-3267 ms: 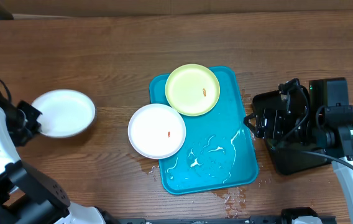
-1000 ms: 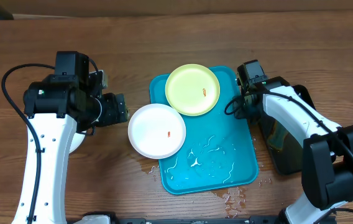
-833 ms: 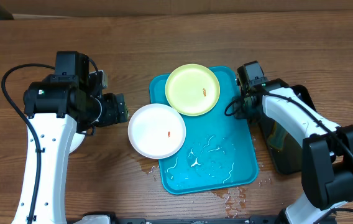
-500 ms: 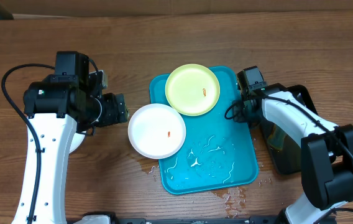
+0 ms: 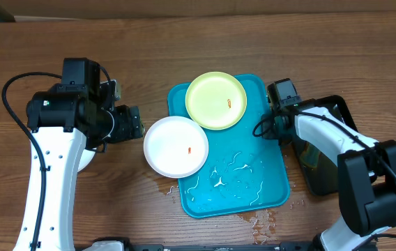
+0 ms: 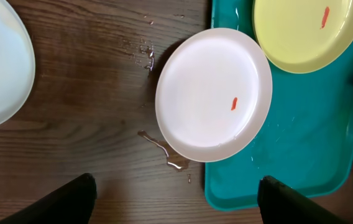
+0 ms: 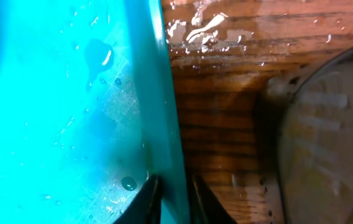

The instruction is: Clean dirty plates on tray and stack at the side

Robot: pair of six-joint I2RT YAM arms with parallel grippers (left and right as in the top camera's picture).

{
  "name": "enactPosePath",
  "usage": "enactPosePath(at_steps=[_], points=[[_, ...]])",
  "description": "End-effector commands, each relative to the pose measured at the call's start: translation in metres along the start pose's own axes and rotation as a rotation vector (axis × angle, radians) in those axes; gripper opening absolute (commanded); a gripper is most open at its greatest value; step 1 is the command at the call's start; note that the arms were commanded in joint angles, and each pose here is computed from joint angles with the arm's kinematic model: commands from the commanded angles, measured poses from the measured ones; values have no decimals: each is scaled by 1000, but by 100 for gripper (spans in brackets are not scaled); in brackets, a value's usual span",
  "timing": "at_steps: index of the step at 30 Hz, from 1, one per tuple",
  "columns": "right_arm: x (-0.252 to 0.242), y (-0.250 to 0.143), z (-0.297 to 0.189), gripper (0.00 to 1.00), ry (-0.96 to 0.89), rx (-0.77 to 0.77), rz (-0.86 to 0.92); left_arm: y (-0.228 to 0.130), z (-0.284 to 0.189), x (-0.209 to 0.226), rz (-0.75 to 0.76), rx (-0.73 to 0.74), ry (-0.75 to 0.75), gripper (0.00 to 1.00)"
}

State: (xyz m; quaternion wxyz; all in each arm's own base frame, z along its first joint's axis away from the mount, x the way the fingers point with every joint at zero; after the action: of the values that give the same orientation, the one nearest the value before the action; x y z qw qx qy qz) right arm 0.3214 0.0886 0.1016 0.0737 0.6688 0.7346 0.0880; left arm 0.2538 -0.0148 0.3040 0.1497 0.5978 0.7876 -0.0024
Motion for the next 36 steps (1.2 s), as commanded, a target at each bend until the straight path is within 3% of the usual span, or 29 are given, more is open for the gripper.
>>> enactPosePath(at_steps=[1,13,22,25,32,36], points=[[7,-4,2,11,66,23,4,0,-2,-1,-14,-9,6,84],[49,-15,-1,6,110,32,-99,0,-2,-1,-14,-9,6,84],[66,-22,-2,5,163,69,10,-1,-2,0,-15,-2,8,84],[66,-22,-3,15,166,71,28,-1,-2,0,-14,-2,9,84],[63,-14,-20,17,200,37,10,-1,-2,0,-7,-3,9,84],[57,-6,-43,41,163,-14,6,-1,-2,0,-3,-3,9,85]])
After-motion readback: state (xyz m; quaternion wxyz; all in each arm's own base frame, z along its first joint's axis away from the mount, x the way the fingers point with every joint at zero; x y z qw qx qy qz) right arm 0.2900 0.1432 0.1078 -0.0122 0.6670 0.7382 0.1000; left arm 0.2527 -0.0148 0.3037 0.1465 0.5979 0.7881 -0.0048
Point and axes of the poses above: each gripper's point midway between its finger pads, its own z axis out along the fingers, its own x axis along the line the jaws close on, y = z × x, the point moved 10 cm from there along -z, back along the fingers, and after that the axes turned 5 degrees about -z, right-handed, at the moved point
